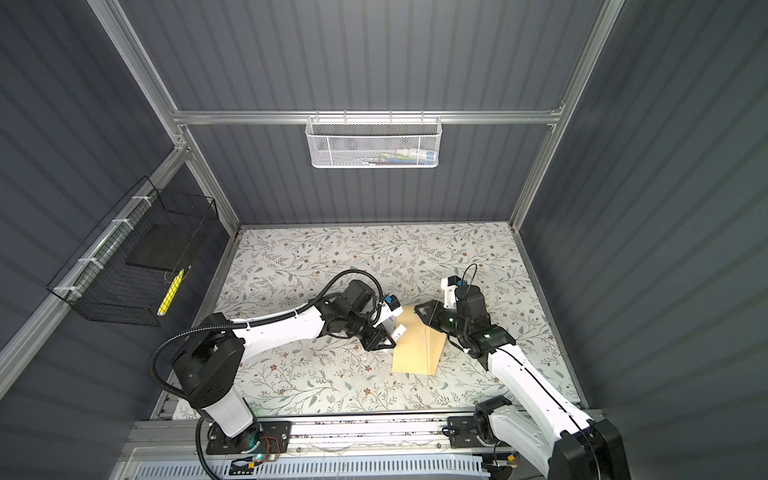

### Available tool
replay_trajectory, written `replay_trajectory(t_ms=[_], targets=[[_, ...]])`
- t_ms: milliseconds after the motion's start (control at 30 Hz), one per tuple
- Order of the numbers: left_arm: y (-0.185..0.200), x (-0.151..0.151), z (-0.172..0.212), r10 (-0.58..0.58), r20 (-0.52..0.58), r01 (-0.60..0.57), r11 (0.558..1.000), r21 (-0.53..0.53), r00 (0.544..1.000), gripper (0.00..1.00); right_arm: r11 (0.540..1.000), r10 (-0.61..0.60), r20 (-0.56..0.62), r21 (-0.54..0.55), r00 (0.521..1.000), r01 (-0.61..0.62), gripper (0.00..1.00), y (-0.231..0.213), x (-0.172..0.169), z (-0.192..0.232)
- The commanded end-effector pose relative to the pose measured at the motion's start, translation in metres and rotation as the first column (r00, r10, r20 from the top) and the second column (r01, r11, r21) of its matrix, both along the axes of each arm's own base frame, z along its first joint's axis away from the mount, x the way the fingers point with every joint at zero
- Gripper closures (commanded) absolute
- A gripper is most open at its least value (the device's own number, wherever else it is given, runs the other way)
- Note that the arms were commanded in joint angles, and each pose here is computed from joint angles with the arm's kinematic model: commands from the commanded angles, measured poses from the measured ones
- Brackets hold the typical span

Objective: Place the letter into the envelope and seal it
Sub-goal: 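Pull the cap off the glue stick with right gripper while left holds it, then carry the white cap away and set it on the table with right gripper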

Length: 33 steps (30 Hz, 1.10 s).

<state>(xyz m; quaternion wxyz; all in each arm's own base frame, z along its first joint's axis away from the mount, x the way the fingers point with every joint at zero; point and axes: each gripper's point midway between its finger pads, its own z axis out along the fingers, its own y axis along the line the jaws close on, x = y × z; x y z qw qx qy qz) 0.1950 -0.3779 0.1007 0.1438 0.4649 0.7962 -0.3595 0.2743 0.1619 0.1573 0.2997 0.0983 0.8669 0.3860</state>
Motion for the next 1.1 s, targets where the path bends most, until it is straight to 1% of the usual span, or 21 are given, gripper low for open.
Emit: replay_trajectory(t_ms=[0, 167, 267, 467, 600, 733, 867, 933, 1067], targets=[[0.001, -0.002, 0.006, 0.005, 0.000, -0.005, 1.000, 0.001, 1.000, 0.90, 1.000, -0.008, 0.031, -0.016, 0.999, 0.009, 0.90, -0.005, 0.002, 0.011], [-0.001, 0.001, 0.002, 0.017, 0.003, -0.017, 1.000, 0.010, 1.000, 0.90, 0.997, -0.040, 0.052, -0.063, 0.998, 0.043, 0.90, -0.017, 0.003, 0.014], [-0.001, 0.002, 0.000, 0.019, 0.000, -0.019, 1.000, 0.015, 1.000, 0.90, 0.990, -0.088, 0.066, -0.108, 0.994, 0.094, 0.89, -0.031, 0.007, 0.013], [-0.001, 0.005, -0.007, 0.040, -0.010, -0.039, 0.999, 0.027, 0.999, 0.90, 0.976, -0.154, 0.065, -0.147, 0.986, 0.162, 0.88, -0.051, 0.011, 0.002], [0.002, 0.004, -0.009, 0.052, -0.011, -0.052, 0.998, 0.030, 0.999, 0.90, 0.967, -0.170, 0.051, -0.184, 0.984, 0.177, 0.88, -0.058, 0.013, -0.008], [0.000, 0.006, -0.008, 0.069, -0.015, -0.068, 0.997, 0.020, 0.998, 0.90, 0.941, -0.225, 0.054, -0.247, 0.973, 0.232, 0.87, -0.073, 0.014, -0.016], [-0.008, 0.012, 0.003, 0.119, -0.027, -0.120, 0.992, -0.030, 0.993, 0.90, 0.859, -0.358, 0.056, -0.371, 0.932, 0.352, 0.84, -0.106, 0.013, -0.028], [-0.011, 0.017, 0.012, 0.160, -0.033, -0.162, 0.984, -0.070, 0.987, 0.90, 0.788, -0.435, 0.070, -0.453, 0.898, 0.417, 0.83, -0.128, 0.011, -0.037], [-0.017, 0.024, 0.032, 0.226, -0.052, -0.231, 0.962, -0.145, 0.973, 0.90, 0.644, -0.544, 0.107, -0.583, 0.833, 0.495, 0.82, -0.162, 0.006, -0.048]])
